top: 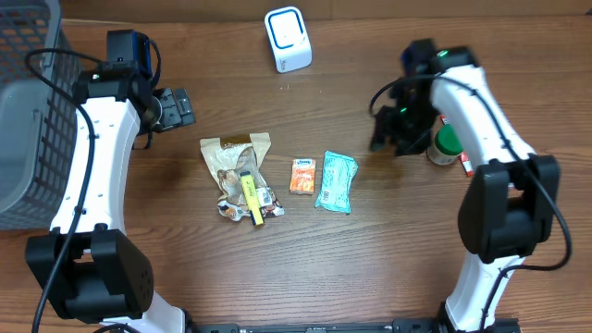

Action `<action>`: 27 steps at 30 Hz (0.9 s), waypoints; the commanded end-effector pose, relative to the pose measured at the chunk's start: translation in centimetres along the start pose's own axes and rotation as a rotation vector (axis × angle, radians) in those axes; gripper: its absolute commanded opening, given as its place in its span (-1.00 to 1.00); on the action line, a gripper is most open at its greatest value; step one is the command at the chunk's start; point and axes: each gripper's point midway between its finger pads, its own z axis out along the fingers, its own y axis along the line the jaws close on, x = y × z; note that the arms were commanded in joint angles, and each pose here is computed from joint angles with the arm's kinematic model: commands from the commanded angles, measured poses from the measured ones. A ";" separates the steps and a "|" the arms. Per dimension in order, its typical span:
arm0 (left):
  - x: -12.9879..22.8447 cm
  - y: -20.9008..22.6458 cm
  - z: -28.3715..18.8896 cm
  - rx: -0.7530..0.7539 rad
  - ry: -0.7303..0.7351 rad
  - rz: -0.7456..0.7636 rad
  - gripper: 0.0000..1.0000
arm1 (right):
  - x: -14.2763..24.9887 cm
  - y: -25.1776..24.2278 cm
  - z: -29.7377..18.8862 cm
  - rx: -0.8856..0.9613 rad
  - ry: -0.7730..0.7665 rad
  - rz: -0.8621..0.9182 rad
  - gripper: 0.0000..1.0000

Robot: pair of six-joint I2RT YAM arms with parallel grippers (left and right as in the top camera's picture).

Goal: Scan the item barcode
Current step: 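Grasp the green wipes pack with the right gripper, then lift the wipes pack and carry it to the white scanner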

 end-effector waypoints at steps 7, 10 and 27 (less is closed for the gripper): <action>-0.6 -0.3 -1.0 0.006 -0.032 0.026 1.00 | 2.7 2.7 6.3 -0.006 0.040 -0.072 0.12; -0.6 -0.3 -1.0 0.006 -0.032 0.026 1.00 | 2.4 2.6 7.1 -0.011 0.022 -0.050 0.11; -0.6 -0.3 -1.0 0.006 -0.032 0.026 0.99 | 1.7 3.5 8.0 -0.026 -0.021 -0.086 -0.39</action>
